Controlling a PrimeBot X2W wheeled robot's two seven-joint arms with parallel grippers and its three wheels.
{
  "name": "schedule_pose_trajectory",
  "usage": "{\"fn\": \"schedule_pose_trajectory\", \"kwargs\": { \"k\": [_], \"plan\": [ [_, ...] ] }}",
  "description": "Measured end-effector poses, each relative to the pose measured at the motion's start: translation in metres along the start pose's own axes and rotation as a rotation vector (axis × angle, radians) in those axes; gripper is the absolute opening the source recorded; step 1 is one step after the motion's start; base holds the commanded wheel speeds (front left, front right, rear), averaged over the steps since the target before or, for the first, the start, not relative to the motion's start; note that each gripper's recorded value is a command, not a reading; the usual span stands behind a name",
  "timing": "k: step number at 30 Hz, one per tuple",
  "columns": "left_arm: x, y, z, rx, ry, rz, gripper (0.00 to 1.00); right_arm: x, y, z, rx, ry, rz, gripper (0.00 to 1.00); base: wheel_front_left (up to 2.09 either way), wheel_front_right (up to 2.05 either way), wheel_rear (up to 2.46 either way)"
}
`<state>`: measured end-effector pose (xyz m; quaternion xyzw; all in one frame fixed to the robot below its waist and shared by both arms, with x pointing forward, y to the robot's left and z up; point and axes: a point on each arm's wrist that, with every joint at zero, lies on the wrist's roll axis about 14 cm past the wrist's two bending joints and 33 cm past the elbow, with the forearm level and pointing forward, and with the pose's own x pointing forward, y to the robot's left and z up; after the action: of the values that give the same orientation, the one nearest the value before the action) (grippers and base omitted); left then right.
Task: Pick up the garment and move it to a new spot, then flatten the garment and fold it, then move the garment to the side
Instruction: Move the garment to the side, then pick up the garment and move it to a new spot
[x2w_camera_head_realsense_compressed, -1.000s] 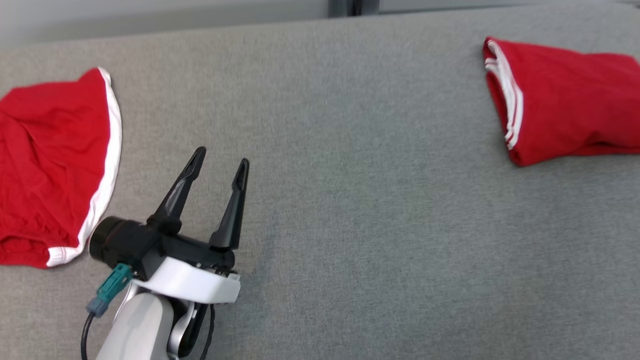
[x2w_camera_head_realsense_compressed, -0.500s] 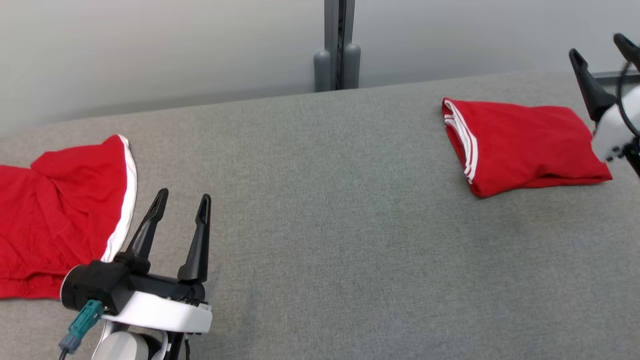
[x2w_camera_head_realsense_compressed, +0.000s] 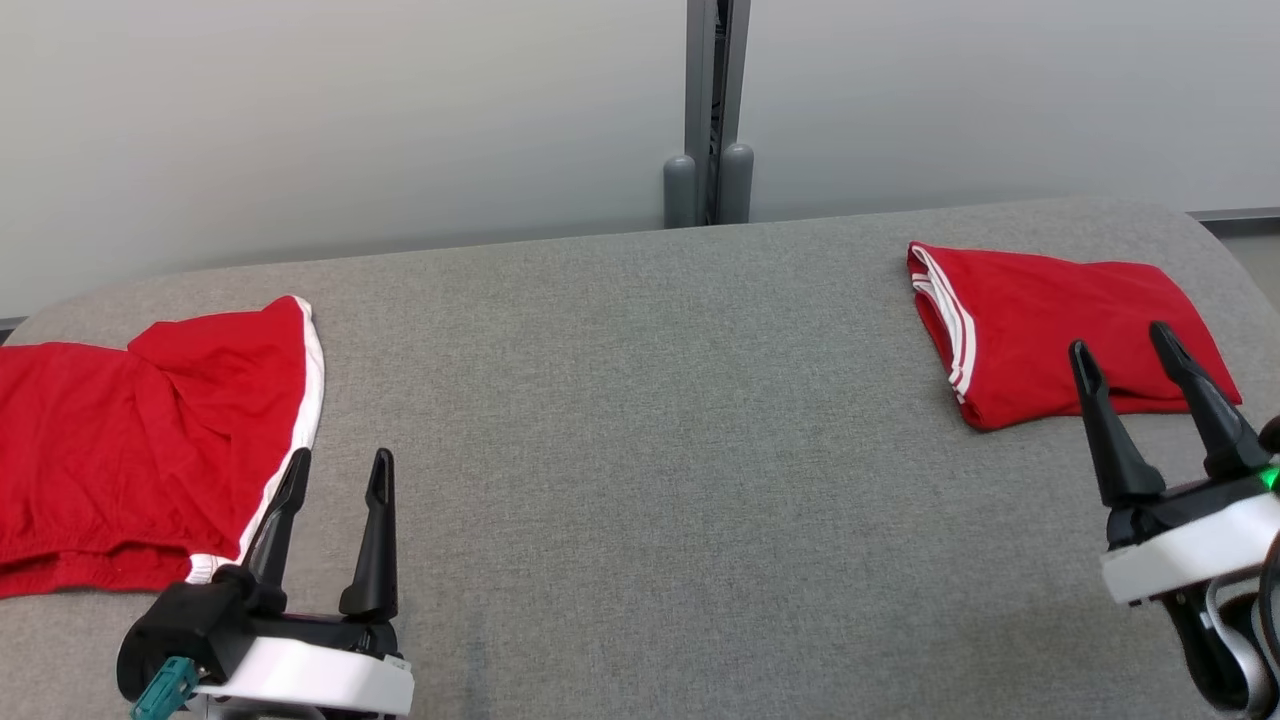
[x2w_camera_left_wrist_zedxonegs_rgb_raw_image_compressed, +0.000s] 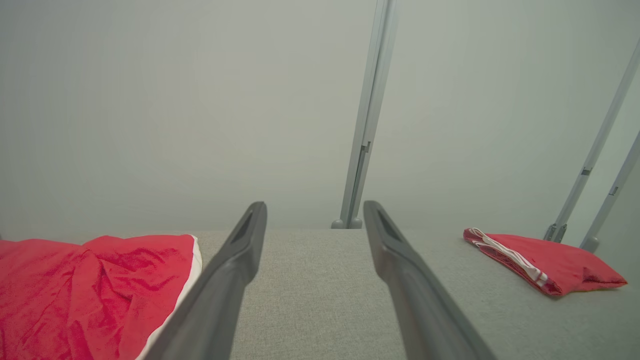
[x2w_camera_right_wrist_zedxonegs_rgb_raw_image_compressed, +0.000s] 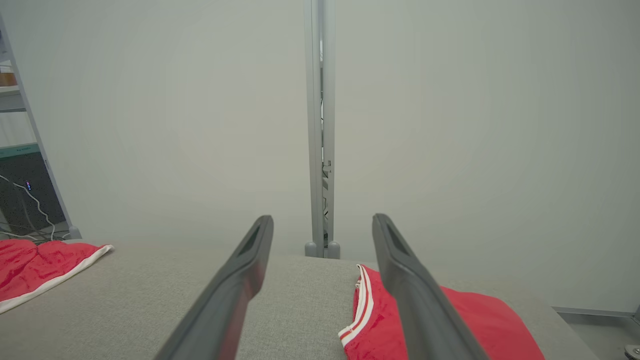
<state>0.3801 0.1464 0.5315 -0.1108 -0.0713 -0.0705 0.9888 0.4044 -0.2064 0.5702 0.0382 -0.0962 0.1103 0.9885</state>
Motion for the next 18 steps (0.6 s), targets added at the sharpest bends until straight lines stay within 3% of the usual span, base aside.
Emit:
{"fn": "schedule_pose_trajectory", "kwargs": {
  "k": [8,18],
  "plan": [
    [-0.013,0.013,-0.002,0.008,0.01,0.056,1.0,-0.026,0.03,0.009,0.038,-0.071,0.004,1.0,0.0,0.0,0.0],
    [-0.022,0.018,-0.002,0.017,0.008,0.086,1.0,-0.043,0.024,-0.014,0.065,-0.019,-0.086,1.0,0.0,0.0,0.0]
  ]
}}
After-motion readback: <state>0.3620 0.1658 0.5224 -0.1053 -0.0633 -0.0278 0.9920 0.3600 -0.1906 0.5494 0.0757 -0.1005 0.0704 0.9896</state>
